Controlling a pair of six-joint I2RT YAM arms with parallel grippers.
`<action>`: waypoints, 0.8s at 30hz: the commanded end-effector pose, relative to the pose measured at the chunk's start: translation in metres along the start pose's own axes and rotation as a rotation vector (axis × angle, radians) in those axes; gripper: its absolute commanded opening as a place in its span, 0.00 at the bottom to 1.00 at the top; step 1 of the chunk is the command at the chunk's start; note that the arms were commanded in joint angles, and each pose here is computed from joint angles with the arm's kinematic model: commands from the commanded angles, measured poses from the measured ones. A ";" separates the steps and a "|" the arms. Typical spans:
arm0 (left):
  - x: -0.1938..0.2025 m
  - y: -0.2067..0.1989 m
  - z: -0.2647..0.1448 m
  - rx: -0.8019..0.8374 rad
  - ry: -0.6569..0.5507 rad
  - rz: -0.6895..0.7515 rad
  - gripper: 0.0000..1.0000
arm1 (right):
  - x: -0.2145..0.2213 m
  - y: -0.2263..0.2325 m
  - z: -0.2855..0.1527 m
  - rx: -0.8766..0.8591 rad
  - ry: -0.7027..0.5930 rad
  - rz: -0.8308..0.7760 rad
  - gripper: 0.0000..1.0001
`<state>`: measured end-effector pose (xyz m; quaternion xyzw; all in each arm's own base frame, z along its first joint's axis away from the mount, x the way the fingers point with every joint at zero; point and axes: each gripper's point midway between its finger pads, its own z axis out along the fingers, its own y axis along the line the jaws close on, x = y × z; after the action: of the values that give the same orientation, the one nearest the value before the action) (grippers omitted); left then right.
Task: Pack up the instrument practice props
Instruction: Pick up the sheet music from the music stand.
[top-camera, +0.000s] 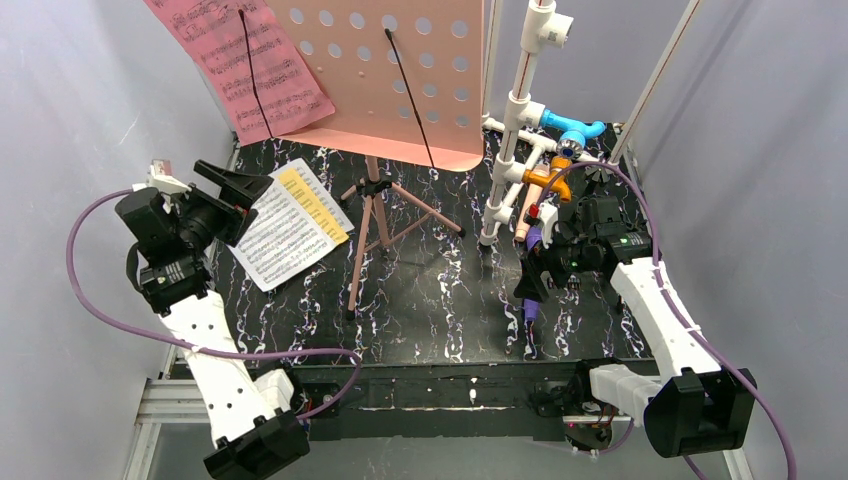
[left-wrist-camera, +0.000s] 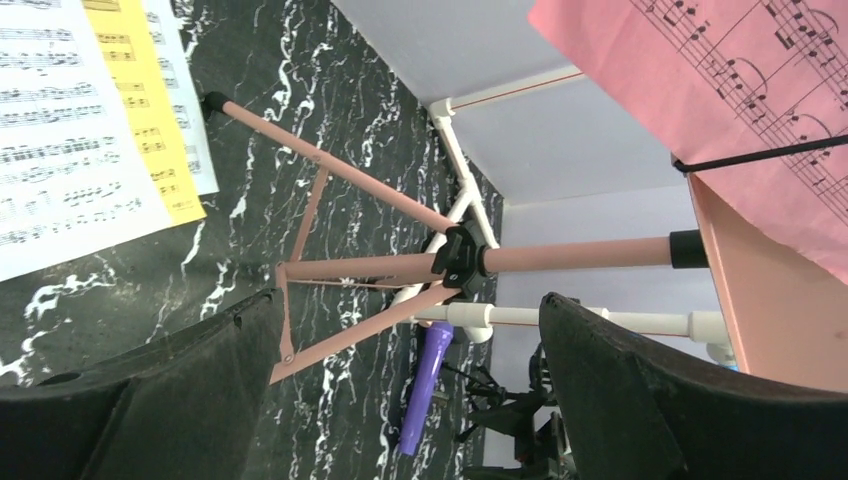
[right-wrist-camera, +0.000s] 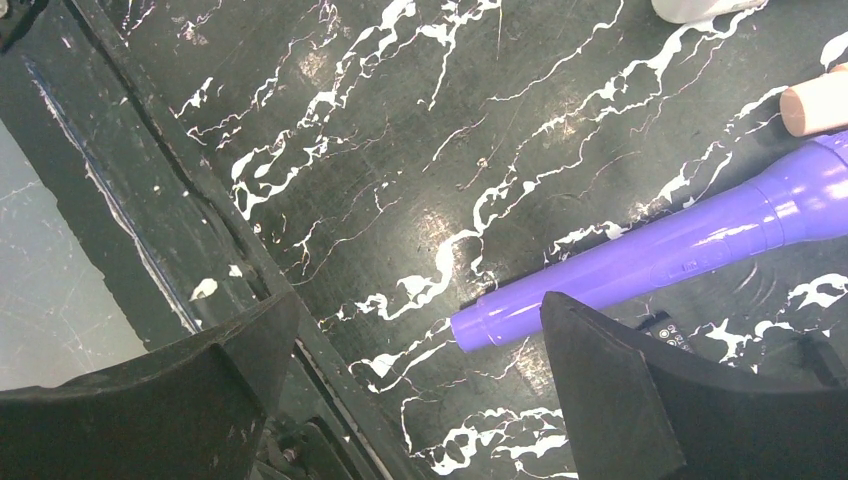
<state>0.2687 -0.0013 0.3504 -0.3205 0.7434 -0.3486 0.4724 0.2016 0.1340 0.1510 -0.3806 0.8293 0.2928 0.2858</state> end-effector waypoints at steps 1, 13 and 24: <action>0.002 -0.014 0.012 0.137 0.034 -0.122 0.98 | -0.005 -0.002 0.000 0.010 -0.019 -0.024 1.00; -0.020 -0.022 -0.003 0.069 -0.088 -0.002 0.98 | -0.007 -0.001 0.000 0.005 -0.022 -0.027 1.00; -0.063 -0.070 0.012 0.384 -0.171 -0.172 0.98 | -0.006 -0.001 0.000 0.008 -0.022 -0.028 1.00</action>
<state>0.3035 0.0096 0.4100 -0.3253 0.6414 -0.4308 0.5452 0.2022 0.1329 0.1503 -0.3804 0.8307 0.2890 0.2857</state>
